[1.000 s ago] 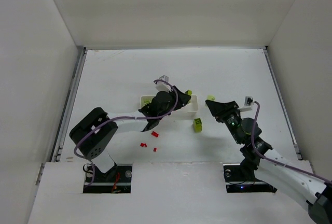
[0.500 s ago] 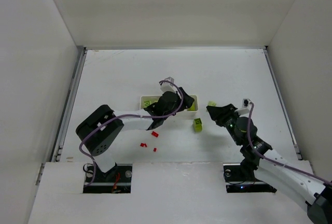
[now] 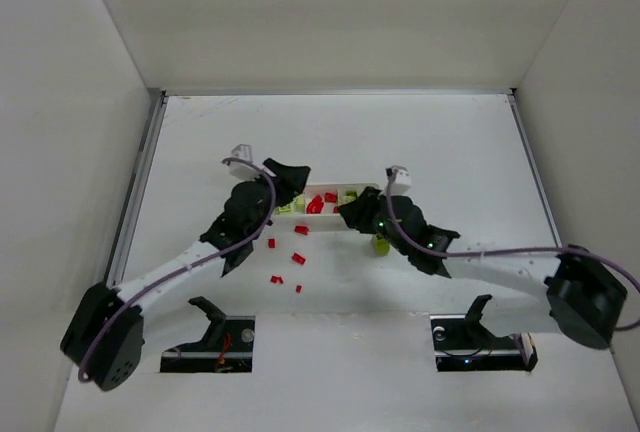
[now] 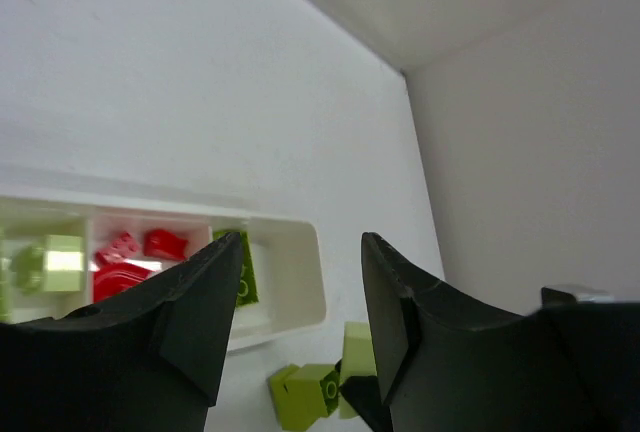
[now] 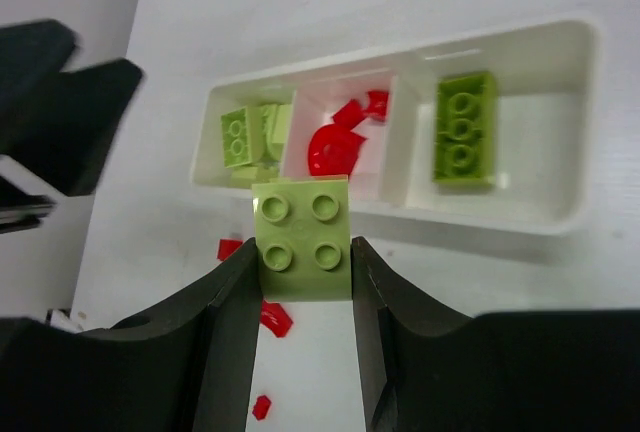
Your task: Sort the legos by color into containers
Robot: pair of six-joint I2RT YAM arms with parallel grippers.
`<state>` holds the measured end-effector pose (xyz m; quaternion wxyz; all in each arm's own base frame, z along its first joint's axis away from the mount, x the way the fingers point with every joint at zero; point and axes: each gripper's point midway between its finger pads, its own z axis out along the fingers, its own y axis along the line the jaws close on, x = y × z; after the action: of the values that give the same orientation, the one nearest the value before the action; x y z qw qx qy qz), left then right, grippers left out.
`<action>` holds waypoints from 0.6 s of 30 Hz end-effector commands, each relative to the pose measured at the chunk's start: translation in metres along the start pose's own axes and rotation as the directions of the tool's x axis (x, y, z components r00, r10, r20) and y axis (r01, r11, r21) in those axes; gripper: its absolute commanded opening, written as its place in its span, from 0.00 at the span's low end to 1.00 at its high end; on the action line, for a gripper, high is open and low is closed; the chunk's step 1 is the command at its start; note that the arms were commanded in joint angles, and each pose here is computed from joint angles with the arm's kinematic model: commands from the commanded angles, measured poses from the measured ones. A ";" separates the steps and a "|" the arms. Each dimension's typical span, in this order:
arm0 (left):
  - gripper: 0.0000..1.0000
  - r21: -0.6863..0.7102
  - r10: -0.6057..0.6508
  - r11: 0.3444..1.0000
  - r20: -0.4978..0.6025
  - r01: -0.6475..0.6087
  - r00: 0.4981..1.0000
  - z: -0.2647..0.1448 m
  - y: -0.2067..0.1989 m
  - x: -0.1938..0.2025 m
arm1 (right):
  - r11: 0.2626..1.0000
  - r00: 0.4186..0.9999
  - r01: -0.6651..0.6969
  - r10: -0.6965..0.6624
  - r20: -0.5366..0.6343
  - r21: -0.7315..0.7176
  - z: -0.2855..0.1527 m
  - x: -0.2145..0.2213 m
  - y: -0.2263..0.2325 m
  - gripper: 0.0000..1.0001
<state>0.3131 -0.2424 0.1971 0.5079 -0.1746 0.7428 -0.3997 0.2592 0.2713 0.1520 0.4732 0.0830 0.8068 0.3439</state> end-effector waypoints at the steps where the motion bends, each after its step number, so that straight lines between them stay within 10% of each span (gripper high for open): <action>1: 0.48 -0.058 -0.023 0.998 0.078 0.027 0.997 -0.029 0.033 -0.026 | 0.991 0.998 0.060 -0.058 0.020 -0.117 0.025 -0.002 0.058 0.27; 18: 0.49 -0.216 -0.019 0.975 0.154 0.052 0.988 -0.092 0.110 -0.039 | 0.974 0.968 0.209 -0.219 -0.124 -0.090 0.141 0.055 0.102 0.31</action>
<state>0.2659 -0.1104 0.1543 0.5347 -0.2768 0.7355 -0.3108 0.3166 0.4312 0.1236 0.4451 -0.0415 0.8327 0.3268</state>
